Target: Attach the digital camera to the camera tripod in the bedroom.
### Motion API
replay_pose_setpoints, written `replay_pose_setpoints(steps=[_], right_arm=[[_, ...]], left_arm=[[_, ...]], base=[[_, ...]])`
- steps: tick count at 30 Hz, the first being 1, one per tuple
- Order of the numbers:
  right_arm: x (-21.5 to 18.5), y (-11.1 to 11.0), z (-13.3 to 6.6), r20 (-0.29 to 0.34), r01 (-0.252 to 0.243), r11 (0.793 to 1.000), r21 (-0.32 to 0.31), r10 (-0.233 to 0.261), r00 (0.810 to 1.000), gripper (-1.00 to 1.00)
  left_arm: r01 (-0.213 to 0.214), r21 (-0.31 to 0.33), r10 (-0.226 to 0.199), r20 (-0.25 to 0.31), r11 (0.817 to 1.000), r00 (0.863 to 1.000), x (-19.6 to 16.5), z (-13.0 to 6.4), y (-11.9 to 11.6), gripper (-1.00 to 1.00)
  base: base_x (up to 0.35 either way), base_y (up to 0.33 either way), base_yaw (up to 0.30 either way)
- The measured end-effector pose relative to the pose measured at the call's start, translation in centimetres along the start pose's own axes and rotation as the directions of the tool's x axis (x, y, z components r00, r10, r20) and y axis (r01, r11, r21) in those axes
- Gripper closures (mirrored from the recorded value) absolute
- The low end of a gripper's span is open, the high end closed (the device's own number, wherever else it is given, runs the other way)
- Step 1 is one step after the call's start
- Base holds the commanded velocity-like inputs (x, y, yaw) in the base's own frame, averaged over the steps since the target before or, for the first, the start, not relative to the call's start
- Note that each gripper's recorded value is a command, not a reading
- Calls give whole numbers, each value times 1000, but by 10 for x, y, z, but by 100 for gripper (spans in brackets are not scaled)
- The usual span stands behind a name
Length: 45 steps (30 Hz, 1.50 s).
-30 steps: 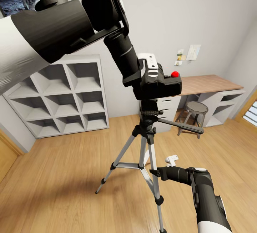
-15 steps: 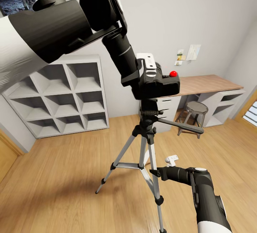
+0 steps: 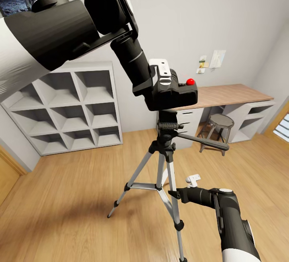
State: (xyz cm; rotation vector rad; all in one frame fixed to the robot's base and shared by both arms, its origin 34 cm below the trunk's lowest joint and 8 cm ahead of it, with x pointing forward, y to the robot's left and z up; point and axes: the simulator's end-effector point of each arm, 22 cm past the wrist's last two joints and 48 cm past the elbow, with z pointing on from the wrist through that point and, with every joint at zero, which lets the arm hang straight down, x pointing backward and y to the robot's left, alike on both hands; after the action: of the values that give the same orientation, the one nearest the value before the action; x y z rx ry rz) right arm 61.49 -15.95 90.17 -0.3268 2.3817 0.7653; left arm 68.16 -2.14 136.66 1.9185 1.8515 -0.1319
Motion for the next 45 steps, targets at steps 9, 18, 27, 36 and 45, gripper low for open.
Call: replay_pose_setpoints(steps=[9, 18, 27, 36, 45], right_arm=[[0, 0, 0, 0, 0, 1000, 0, 0, 1000, 100], [0, 0, 0, 0, -3, 1000, 1, 3, 1000, 100], [0, 0, 0, -1, -1, 1000, 1, 1, 1000, 100], [0, 0, 0, -1, 0, 1000, 0, 0, 1000, 100], [0, 0, 0, -1, 0, 1000, 0, 0, 1000, 100]], left_arm=[[-1, 2, 1, 0, 1000, 1000, 0, 0, -1, 100], [-1, 6, 1, 0, 1000, 1000, -1, 1, -2, 100], [3, 10, -3, -21, 1000, 1000, 4, 6, -1, 100], [8, 11, -7, -50, 1000, 999, 12, 13, -1, 100], [12, 9, -11, -55, 1000, 998, 13, 14, 0, 100]], base=[[0, 0, 0], [0, 0, 0], [0, 0, 0], [0, 0, 0], [0, 0, 0]])
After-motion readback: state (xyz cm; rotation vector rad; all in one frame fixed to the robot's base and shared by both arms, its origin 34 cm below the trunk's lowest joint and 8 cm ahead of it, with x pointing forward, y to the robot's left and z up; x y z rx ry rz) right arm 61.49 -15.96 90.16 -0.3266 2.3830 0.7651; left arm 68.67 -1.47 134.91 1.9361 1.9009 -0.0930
